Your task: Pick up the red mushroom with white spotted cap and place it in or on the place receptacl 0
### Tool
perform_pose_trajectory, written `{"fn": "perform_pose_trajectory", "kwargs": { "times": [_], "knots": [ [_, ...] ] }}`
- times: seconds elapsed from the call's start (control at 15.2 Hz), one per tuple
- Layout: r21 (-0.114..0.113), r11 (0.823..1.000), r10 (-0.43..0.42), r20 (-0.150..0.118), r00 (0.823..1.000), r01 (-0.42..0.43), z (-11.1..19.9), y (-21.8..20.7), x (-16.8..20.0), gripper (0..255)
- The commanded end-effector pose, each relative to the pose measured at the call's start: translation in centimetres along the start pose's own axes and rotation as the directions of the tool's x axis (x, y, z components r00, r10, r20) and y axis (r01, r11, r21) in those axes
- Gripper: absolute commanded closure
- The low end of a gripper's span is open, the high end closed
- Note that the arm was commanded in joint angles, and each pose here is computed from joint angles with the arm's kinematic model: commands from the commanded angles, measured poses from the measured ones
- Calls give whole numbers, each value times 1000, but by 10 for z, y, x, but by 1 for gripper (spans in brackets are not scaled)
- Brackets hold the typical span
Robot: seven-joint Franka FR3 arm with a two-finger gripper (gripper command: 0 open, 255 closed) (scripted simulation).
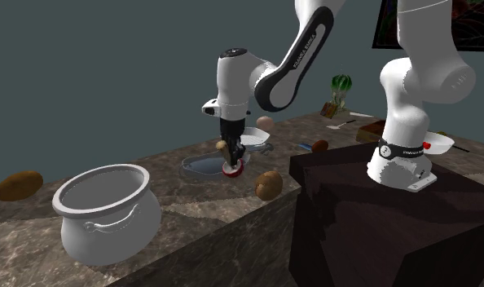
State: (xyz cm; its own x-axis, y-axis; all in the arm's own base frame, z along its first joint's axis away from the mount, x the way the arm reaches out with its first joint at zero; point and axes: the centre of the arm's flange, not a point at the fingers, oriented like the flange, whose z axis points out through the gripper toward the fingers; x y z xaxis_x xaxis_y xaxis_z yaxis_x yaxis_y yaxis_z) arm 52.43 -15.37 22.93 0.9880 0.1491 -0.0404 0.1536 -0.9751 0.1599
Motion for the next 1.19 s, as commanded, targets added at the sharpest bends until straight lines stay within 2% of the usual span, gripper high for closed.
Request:
{"fn": "perform_pose_trajectory", "kwargs": {
  "times": [0.0, 0.46, 1.12],
  "knots": [
    [0, 1000, 0, 0, 1000, 0, -10, 1, 0, 255],
    [0, 1000, 0, 0, 1000, 0, -42, 7, -2, 255],
    [0, 1000, 0, 0, 1000, 0, -17, 136, 0, 255]
  ]
}}
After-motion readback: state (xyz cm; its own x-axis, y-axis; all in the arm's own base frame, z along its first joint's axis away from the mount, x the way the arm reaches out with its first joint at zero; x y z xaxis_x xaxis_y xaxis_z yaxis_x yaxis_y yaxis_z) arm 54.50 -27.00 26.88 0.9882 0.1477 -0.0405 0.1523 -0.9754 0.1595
